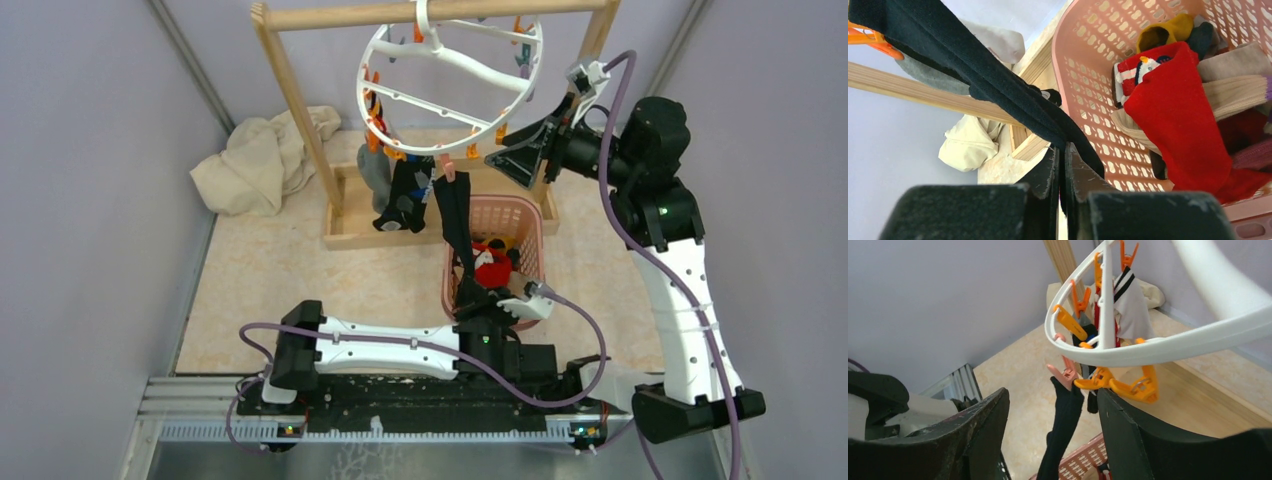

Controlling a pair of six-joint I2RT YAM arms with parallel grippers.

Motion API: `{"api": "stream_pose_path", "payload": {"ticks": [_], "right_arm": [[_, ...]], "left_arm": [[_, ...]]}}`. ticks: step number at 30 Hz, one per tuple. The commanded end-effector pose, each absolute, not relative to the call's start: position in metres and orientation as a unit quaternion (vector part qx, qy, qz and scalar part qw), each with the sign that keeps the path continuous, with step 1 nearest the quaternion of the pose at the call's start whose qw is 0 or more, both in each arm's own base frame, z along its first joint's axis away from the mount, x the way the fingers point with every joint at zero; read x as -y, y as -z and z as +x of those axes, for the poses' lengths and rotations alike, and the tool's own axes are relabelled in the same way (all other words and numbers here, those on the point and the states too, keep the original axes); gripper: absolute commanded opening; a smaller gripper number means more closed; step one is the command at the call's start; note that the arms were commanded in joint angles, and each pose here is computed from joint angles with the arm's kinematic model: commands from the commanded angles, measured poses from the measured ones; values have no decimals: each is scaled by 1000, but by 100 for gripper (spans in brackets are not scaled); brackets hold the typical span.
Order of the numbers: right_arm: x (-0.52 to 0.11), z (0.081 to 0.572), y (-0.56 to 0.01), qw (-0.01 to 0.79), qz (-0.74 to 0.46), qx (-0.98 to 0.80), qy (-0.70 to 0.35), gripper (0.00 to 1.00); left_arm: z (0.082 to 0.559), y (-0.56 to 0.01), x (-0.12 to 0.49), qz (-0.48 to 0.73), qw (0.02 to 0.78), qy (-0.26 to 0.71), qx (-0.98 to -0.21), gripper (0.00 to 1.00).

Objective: Remove the socks clipped to the hanger
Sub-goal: Remove the sock from the hanger.

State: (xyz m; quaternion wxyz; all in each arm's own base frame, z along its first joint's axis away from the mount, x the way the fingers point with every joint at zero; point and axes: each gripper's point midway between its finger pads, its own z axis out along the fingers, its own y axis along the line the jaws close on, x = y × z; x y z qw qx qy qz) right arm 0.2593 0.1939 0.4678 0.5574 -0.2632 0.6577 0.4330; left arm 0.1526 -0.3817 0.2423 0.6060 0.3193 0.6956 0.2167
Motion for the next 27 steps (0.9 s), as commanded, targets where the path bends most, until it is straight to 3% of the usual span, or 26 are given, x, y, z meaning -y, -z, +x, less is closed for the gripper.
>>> {"api": "stream_pose_path", "payload": {"ticks": [1,10,27], "right_arm": [[-202,224,-485,571,-322,-622,-428,65],[-211,238,-451,548,-345,-631,-428,58],[-253,266,-420,505,-393,-627,-444,58]], "left_arm": [[148,-250,391,323,606,-195,-700,7],[148,-258,385,322,610,-196,-697,7],[140,-260,374,320,612,-185,-699,7]]}}
